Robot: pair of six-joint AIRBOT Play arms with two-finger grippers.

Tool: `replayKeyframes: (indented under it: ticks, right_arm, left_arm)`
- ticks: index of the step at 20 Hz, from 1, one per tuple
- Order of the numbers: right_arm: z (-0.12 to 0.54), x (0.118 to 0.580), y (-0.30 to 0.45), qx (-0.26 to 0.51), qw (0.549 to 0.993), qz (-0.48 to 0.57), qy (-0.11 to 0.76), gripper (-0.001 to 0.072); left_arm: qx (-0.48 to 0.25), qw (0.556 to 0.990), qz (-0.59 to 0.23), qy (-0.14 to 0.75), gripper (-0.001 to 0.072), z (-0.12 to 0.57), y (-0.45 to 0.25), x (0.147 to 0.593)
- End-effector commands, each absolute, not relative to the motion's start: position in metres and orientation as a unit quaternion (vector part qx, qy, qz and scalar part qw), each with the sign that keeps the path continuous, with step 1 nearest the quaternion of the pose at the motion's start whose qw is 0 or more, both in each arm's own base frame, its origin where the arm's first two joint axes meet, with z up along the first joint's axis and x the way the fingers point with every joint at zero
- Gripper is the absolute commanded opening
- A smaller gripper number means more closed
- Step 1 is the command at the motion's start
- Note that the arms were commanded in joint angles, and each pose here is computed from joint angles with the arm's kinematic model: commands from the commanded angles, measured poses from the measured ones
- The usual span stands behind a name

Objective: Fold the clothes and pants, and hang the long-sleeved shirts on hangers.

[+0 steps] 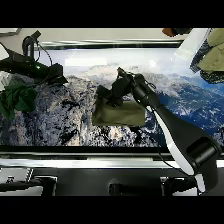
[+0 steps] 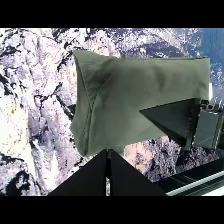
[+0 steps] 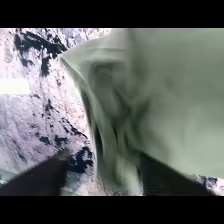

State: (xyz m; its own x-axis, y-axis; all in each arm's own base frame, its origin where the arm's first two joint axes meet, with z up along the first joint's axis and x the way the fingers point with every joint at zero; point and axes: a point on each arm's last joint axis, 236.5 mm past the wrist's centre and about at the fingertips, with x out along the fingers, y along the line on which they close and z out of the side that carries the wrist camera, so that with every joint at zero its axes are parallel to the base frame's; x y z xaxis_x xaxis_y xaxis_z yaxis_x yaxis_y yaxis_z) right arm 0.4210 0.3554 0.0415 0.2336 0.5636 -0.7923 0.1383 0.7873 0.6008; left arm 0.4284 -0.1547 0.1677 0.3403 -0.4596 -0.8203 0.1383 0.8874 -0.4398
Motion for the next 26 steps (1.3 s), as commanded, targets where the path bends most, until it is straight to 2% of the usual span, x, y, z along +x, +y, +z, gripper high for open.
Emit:
replayKeyframes:
  ticks: [1,4,8,9,11,14,18,22,25,26]
  right_arm:
    - [0.045,0.414,0.353,0.272,0.730,0.158,0.607,0.0561]
    - [0.073,0.429,0.326,0.275,0.751,0.163,0.578,0.0563]
    - [0.103,0.446,0.215,0.258,0.767,0.127,0.573,0.0575]
    - [0.103,0.445,0.179,0.250,0.765,0.113,0.583,0.0617]
    - [0.094,0.445,0.120,0.246,0.757,0.090,0.598,0.0621]
    - [0.067,0.447,0.064,0.292,0.742,0.086,0.598,0.0621]
    - [0.008,0.436,0.049,0.356,0.701,0.119,0.606,0.0616]
    - [-0.051,0.413,0.073,0.368,0.656,0.152,0.641,0.0610]
    - [-0.070,0.411,0.095,0.364,0.645,0.173,0.649,0.0606]
    - [-0.077,0.412,0.102,0.358,0.646,0.174,0.651,0.0583]
  left_arm:
    - [-0.148,0.805,-0.185,0.544,0.0018,0.167,-0.154,0.429]
    - [-0.148,0.805,-0.185,0.544,0.0017,0.167,-0.154,0.428]
    - [-0.137,0.804,-0.189,0.546,0.0017,0.166,-0.153,0.427]
    - [-0.132,0.806,-0.188,0.546,0.0018,0.165,-0.151,0.427]
    - [-0.131,0.806,-0.188,0.545,0.0018,0.165,-0.150,0.427]
    - [-0.133,0.808,-0.182,0.544,0.0018,0.165,-0.144,0.430]
    - [-0.139,0.811,-0.174,0.541,0.0018,0.165,-0.135,0.433]
    - [-0.140,0.813,-0.173,0.537,0.0017,0.166,-0.135,0.435]
    - [-0.141,0.816,-0.173,0.534,0.0018,0.166,-0.135,0.438]
    - [-0.142,0.816,-0.173,0.533,0.0018,0.166,-0.135,0.439]
